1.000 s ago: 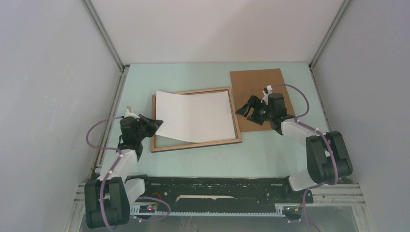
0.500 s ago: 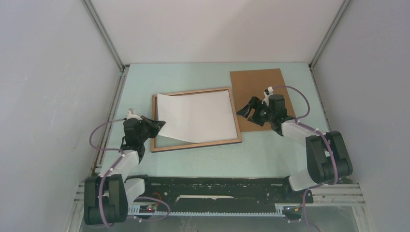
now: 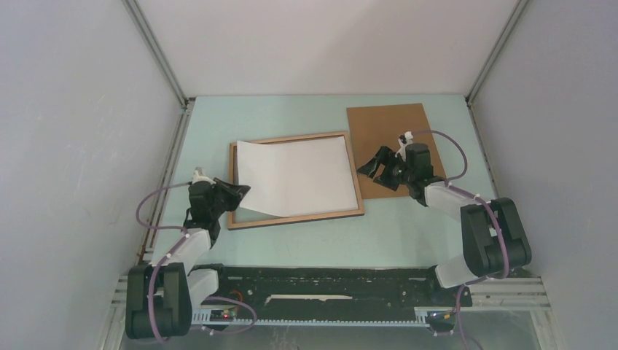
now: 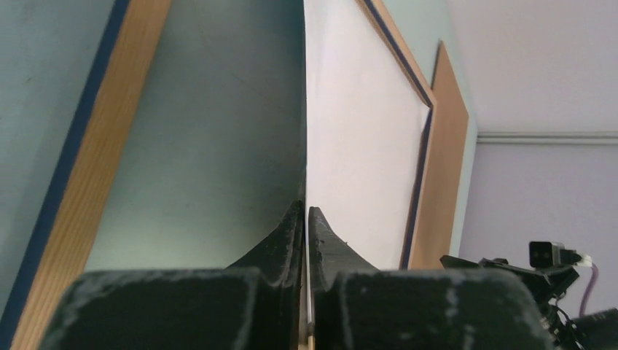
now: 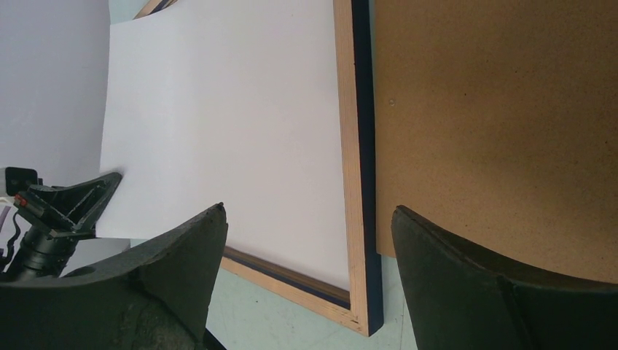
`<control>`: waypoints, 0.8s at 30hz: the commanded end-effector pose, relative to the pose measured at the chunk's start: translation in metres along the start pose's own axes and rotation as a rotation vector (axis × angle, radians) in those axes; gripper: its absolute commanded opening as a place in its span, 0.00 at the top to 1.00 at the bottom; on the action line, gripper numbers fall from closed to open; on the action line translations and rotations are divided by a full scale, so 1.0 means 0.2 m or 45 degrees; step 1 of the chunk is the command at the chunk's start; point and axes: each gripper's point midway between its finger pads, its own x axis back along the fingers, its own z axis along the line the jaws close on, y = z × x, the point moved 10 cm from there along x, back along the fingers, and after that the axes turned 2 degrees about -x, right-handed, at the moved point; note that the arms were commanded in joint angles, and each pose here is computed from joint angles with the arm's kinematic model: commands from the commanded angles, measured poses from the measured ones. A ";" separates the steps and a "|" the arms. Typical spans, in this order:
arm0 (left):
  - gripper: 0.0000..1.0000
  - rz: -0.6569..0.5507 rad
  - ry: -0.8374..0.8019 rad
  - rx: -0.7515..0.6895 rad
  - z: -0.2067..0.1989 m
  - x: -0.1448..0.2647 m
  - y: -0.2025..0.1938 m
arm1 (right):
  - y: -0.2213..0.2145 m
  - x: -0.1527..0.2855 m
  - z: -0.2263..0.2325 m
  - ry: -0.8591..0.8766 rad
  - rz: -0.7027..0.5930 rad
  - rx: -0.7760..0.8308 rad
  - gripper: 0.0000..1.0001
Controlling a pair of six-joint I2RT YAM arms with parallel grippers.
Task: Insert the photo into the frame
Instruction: Turn over the photo from the photo frame.
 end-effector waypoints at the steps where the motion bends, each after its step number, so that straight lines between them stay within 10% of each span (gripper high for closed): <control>1: 0.88 0.034 0.113 -0.069 0.02 0.00 0.00 | 0.02 0.00 0.00 0.028 -0.026 0.011 0.10; 14: 0.17 0.064 0.343 -0.287 -0.06 0.10 0.11 | 0.01 -0.01 -0.01 0.074 0.001 0.009 0.13; 24: 0.07 0.102 0.462 -0.382 -0.14 0.10 0.19 | 0.01 -0.01 -0.01 0.080 0.009 0.008 0.13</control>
